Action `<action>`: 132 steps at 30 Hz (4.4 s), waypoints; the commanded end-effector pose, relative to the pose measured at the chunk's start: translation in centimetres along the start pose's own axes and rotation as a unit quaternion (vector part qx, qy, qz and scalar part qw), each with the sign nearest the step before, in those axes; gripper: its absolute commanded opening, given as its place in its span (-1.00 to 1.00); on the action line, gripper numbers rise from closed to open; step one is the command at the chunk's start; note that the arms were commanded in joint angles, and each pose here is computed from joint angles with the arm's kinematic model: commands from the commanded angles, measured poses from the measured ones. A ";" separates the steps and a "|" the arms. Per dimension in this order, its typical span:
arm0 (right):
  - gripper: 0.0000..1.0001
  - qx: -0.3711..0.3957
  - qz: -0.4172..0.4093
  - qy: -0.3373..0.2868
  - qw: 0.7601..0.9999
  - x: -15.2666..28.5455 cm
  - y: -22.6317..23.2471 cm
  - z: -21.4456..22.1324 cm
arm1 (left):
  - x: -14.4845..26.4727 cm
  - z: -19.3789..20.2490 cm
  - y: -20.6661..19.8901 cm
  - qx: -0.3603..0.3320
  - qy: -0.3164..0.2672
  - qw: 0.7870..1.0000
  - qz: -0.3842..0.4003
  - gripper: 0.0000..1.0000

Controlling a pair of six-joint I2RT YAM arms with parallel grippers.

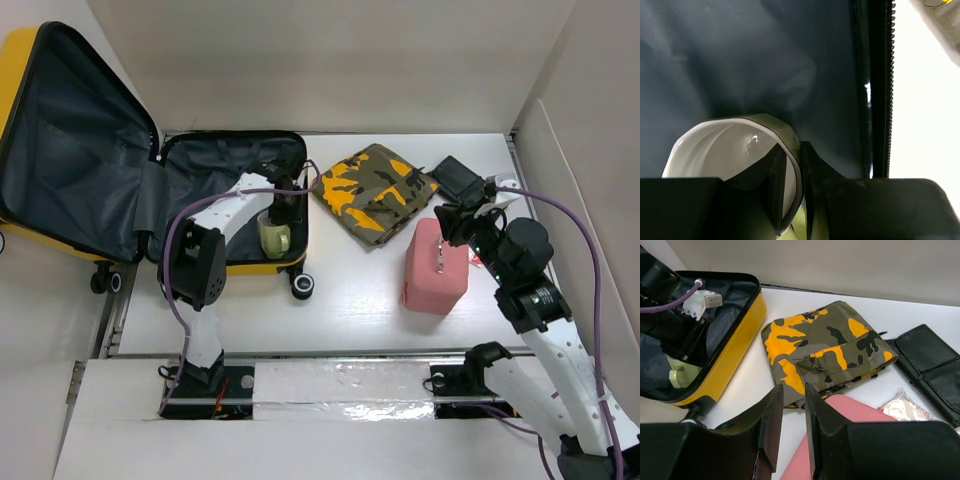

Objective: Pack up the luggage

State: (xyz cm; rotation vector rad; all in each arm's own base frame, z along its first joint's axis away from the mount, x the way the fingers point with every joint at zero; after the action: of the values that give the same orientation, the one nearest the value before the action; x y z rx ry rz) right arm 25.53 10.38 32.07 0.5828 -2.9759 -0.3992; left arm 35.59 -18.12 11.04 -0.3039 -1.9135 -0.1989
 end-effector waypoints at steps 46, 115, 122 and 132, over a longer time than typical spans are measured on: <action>0.08 -0.066 0.191 0.137 0.970 -1.3 -5.1 11.1 | 27.9 3.7 -1.0 0.062 -0.500 0.845 0.182 -0.63; -0.92 -0.452 -0.193 0.018 0.871 -31.6 40.5 11.4 | 40.2 7.4 1.3 0.079 -0.671 0.714 0.183 -0.33; 0.05 -0.411 -0.238 0.020 0.880 -30.0 41.5 8.7 | 40.3 6.6 1.6 0.090 -0.667 0.719 0.172 -0.33; 0.72 -0.317 -0.216 -0.027 0.923 -27.0 36.4 2.5 | 40.3 5.5 1.7 0.104 -0.655 0.730 0.167 -0.29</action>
State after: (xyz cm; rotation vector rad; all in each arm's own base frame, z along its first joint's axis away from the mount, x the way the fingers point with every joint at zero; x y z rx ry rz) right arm 37.48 58.08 28.21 0.9974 -2.3563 -1.2195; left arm 17.81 -10.62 44.66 -0.7639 -3.1285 0.6204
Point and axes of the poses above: each gripper's point midway between its finger pads, its own x axis back along the fingers, its own y axis along the line the jaws close on, z = x × y, the point moved 2 cm from there along x, back along the fingers, and after that the axes turned 7 degrees about -x, right-handed, at the moved point
